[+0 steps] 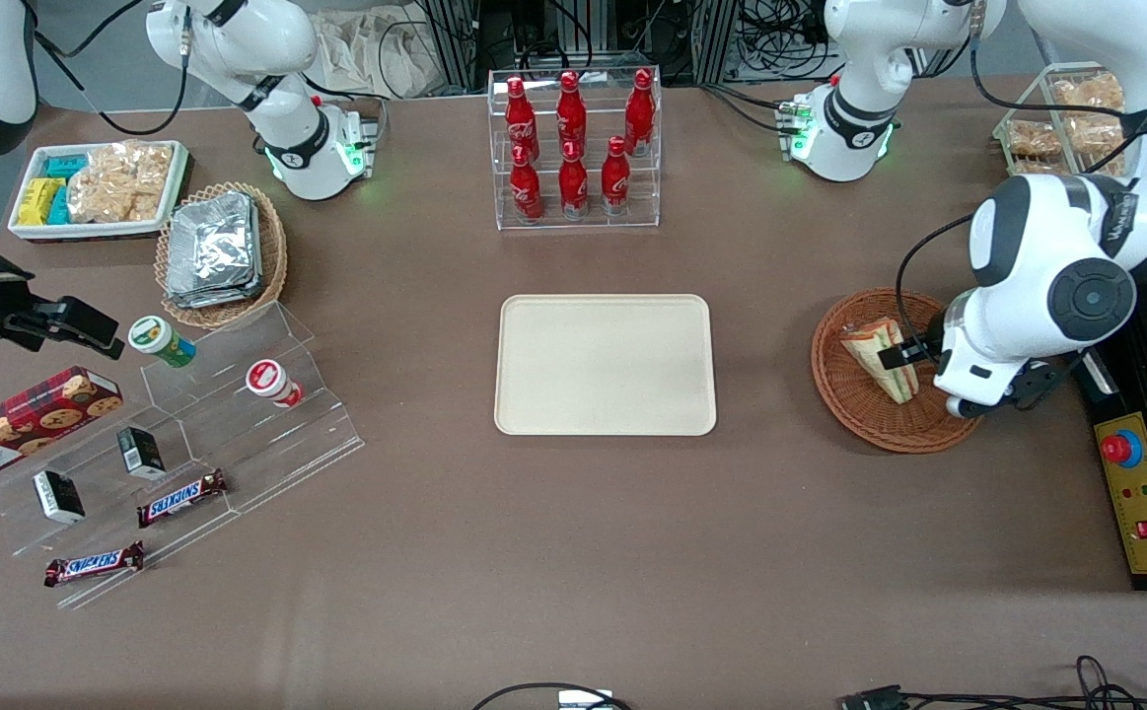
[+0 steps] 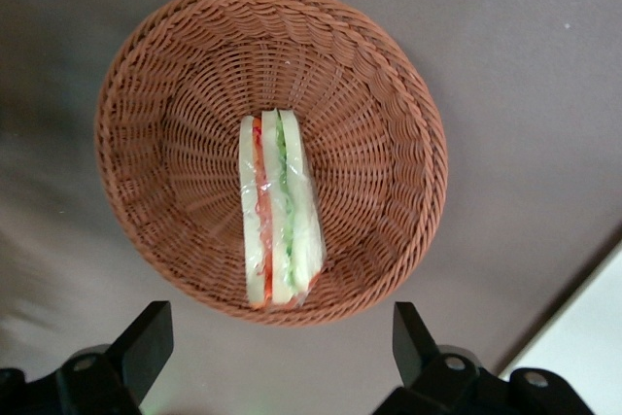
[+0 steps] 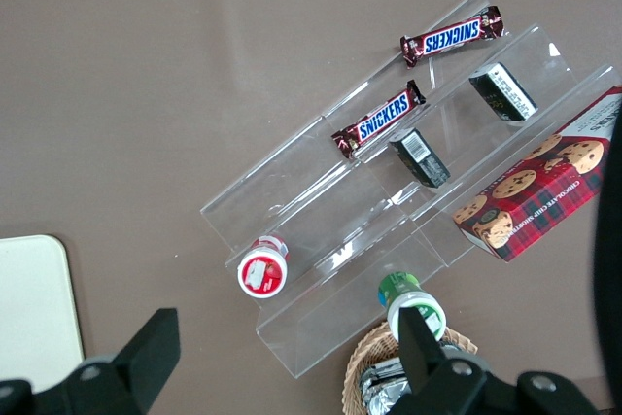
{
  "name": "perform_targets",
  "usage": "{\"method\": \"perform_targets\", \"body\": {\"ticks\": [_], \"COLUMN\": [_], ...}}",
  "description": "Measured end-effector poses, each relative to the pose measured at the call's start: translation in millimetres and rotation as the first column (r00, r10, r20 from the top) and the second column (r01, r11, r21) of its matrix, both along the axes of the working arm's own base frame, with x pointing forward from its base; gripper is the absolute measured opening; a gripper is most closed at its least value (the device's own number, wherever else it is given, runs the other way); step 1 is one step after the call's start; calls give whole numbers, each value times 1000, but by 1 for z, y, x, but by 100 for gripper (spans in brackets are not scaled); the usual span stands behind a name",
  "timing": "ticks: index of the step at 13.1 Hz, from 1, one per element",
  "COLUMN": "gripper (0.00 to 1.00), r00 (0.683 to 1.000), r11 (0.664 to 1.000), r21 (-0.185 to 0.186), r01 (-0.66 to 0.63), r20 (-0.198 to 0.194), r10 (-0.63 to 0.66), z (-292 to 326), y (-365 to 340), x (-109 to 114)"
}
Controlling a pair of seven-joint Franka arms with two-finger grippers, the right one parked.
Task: Place sandwich from basket to tray
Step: 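Lower the open left gripper around the wrapped sandwich and close it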
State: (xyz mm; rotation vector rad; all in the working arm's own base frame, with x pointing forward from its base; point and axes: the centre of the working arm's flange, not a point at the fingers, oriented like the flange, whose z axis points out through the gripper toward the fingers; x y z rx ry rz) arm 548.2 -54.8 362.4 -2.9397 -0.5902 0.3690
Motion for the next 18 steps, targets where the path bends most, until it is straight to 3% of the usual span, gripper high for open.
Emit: {"method": "perform_targets", "body": {"ticks": [4,10,15,18], "gripper": [100,100,100,96], "r00": [998,997,996,996], "r11": [999,997,998,998], "r21": [1,6,-4,-4], "r01": [-43,-71,-69,-68], "r20": [45,30,58,53], "r10": [43,71,69,68], "z": [-42,-68,-113,-122], "y": [8,16,18,18], "x": [-19,-43,-75,-82]}}
